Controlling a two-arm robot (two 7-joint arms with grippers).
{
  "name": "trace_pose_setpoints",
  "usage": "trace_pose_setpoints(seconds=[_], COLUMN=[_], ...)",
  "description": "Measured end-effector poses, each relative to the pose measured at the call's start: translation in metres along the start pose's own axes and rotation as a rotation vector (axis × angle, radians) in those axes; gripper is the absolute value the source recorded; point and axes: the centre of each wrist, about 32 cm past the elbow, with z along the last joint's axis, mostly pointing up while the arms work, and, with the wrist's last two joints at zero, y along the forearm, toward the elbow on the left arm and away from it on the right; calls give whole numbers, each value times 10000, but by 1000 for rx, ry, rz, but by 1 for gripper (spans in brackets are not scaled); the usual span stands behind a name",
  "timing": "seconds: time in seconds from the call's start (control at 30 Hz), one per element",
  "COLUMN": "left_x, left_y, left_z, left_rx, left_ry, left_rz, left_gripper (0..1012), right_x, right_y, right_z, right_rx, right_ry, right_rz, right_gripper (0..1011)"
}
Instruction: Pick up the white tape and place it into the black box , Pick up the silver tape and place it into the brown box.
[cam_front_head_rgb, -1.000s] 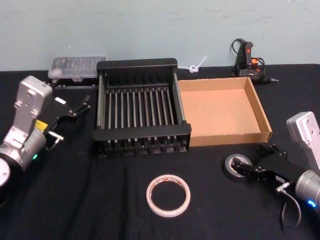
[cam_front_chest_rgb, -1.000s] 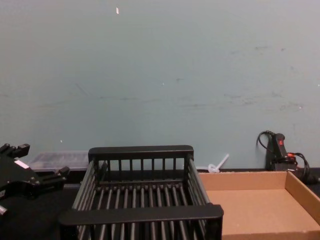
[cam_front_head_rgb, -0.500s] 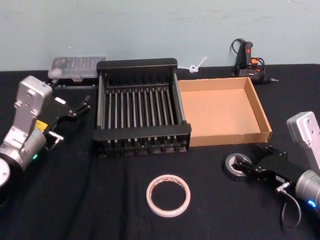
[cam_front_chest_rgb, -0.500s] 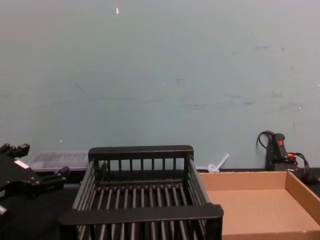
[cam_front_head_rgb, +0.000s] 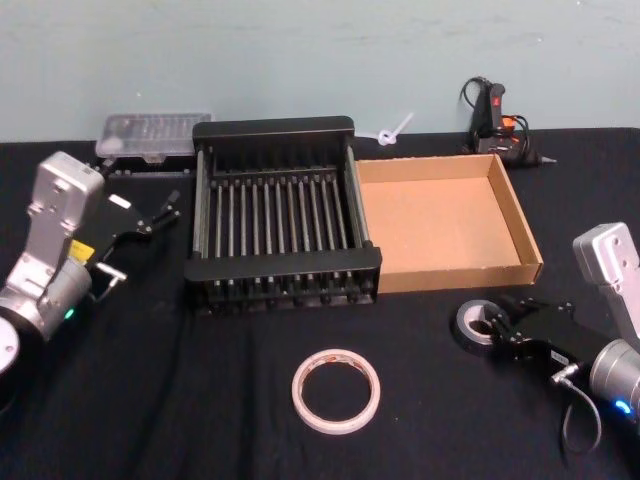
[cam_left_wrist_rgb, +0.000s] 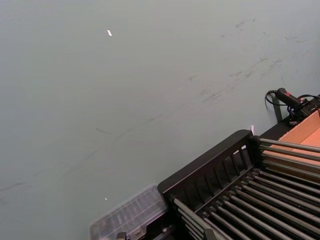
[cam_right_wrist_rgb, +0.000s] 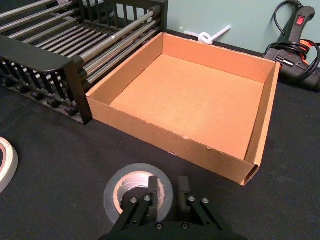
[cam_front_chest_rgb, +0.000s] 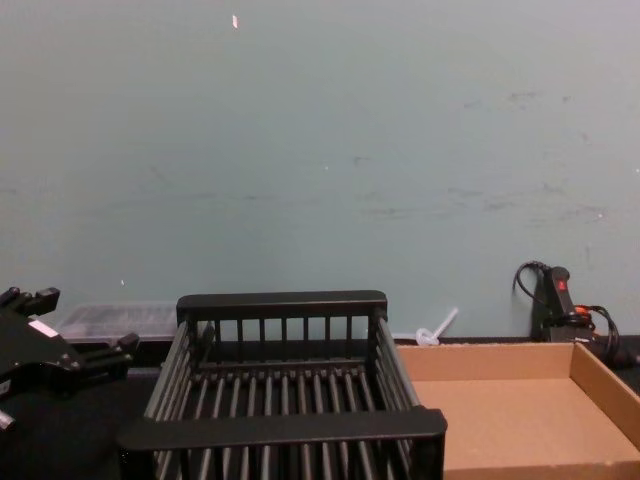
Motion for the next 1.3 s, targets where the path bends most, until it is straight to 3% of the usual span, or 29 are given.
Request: trace_pose_setpoints(seconds=[0.2, 0.73, 1.07, 1.3], left_x=[0, 0, 0, 0], left_y=[0, 0, 0, 0], left_z=[0, 0, 0, 0], left_rx=[0, 0, 0, 0], left_ry=[0, 0, 0, 0], left_rz=[0, 0, 0, 0], left_gripper=[1001, 1001, 1001, 1001], right_x=[0, 13, 67, 162], right_y=[0, -61, -176, -209], right_z=[0, 56, 243, 423], right_rx=[0, 21, 73, 118], right_ry=[0, -17, -54, -83], right_rz=[0, 36, 55, 57], right_gripper=[148, 145, 146, 146])
